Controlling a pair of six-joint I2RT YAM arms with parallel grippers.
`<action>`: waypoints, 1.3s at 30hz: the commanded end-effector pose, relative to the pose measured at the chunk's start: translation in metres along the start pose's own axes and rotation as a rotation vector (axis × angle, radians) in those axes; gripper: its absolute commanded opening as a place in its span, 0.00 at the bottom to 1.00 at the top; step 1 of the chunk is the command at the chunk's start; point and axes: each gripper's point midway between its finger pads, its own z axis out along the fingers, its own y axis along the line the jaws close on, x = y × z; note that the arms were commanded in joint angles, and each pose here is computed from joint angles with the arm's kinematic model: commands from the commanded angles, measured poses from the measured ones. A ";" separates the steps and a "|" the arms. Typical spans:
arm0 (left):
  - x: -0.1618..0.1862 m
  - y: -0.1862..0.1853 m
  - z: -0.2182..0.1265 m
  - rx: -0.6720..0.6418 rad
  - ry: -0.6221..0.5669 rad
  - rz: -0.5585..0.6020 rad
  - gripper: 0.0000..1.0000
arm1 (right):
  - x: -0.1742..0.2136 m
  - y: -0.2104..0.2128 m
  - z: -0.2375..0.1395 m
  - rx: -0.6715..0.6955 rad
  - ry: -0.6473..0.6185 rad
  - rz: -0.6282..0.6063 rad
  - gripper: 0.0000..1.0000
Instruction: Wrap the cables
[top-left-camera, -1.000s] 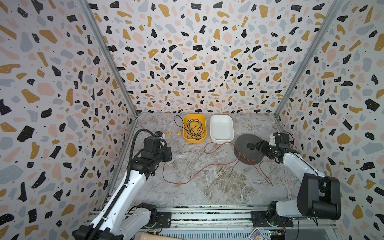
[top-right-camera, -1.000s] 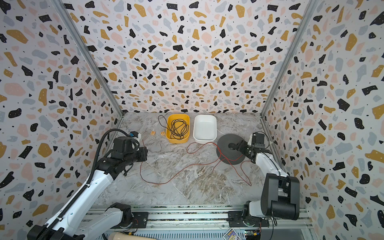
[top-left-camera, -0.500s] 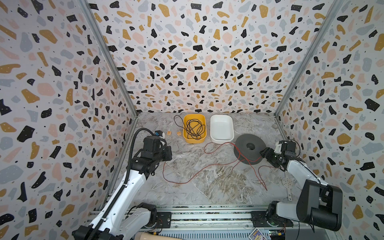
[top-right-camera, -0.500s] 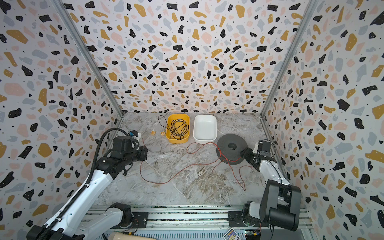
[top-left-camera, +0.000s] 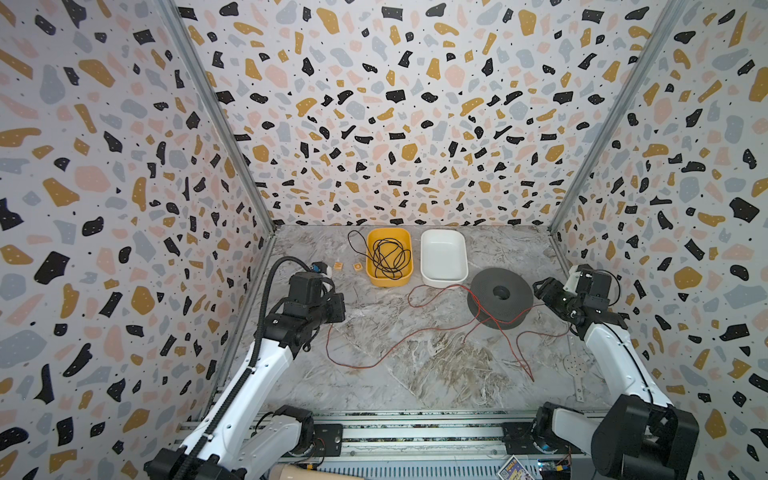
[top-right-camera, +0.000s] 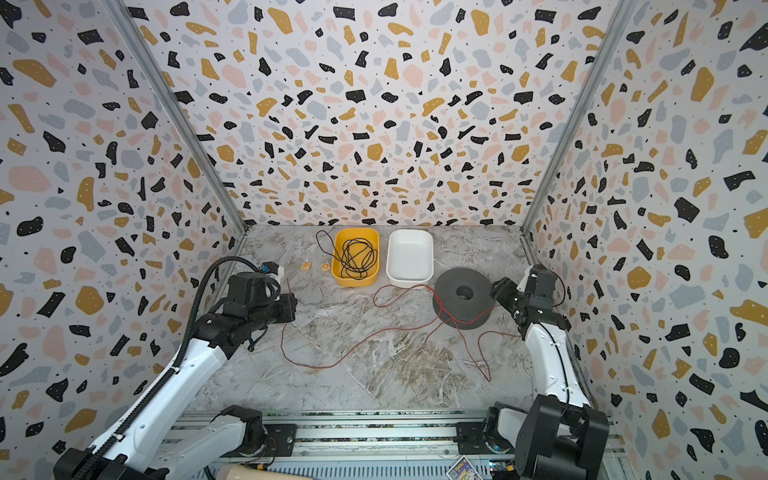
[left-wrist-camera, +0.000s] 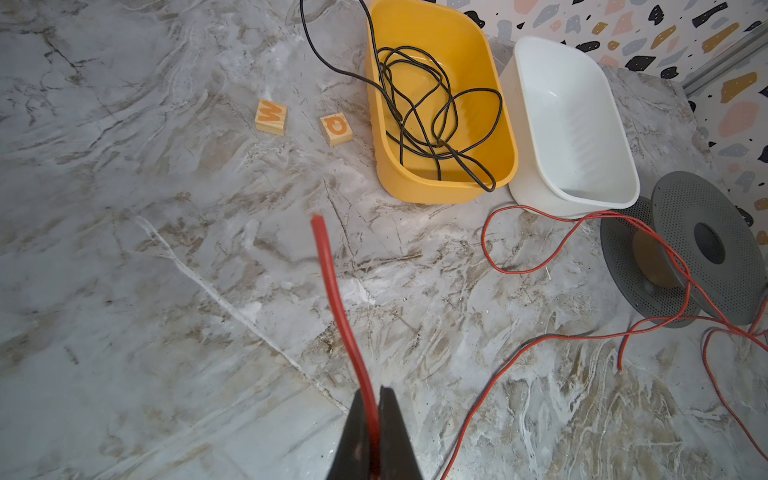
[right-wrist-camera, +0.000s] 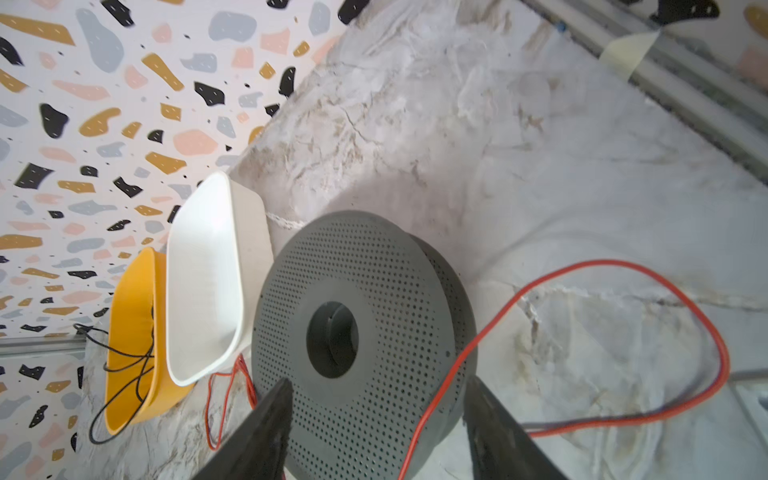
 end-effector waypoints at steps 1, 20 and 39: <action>-0.006 -0.007 -0.005 0.028 -0.021 0.009 0.00 | -0.019 0.009 0.013 -0.024 -0.009 -0.040 0.66; 0.010 -0.008 -0.012 0.041 0.028 0.031 0.00 | 0.005 -0.017 0.096 -0.130 0.053 -0.106 0.53; 0.012 -0.004 -0.013 0.006 0.019 0.038 0.00 | 0.047 0.003 0.092 -0.497 0.152 0.045 0.42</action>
